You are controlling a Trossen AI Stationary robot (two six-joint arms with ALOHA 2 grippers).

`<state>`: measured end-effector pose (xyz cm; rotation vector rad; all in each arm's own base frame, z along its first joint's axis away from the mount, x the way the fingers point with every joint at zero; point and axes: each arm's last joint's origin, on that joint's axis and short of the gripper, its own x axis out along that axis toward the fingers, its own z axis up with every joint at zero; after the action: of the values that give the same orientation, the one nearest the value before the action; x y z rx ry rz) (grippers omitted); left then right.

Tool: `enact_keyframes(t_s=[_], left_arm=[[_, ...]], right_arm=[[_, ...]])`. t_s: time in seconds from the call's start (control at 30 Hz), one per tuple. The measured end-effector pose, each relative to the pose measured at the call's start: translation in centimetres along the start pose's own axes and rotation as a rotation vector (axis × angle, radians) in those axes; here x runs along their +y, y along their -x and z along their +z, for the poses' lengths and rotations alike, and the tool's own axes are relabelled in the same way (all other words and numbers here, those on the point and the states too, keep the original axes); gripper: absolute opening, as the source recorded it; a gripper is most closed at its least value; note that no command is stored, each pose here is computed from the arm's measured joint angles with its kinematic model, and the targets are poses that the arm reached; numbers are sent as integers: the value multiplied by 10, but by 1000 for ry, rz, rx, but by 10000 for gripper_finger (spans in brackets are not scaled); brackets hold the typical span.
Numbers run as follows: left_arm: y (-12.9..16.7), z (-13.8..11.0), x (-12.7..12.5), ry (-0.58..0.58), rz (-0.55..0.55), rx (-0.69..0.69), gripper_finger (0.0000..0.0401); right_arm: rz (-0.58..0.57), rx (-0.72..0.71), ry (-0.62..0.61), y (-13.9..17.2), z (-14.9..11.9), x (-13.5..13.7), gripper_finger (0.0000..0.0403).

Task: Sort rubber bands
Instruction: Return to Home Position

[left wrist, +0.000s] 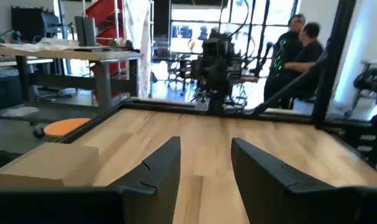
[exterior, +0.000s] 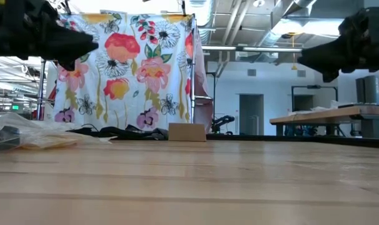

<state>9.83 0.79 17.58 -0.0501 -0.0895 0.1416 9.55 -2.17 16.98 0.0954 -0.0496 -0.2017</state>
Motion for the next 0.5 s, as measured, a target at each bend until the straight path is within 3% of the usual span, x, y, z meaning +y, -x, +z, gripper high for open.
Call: enact_keyframes(t_s=[0.23,0.5], left_arm=[[0,-8,1,-61,30,78,136],[0,-9,1,-86,22,82,136]], right_arm=[[17,28,51,0,-3,2,138],[3,33,18,0,-4,4,138]])
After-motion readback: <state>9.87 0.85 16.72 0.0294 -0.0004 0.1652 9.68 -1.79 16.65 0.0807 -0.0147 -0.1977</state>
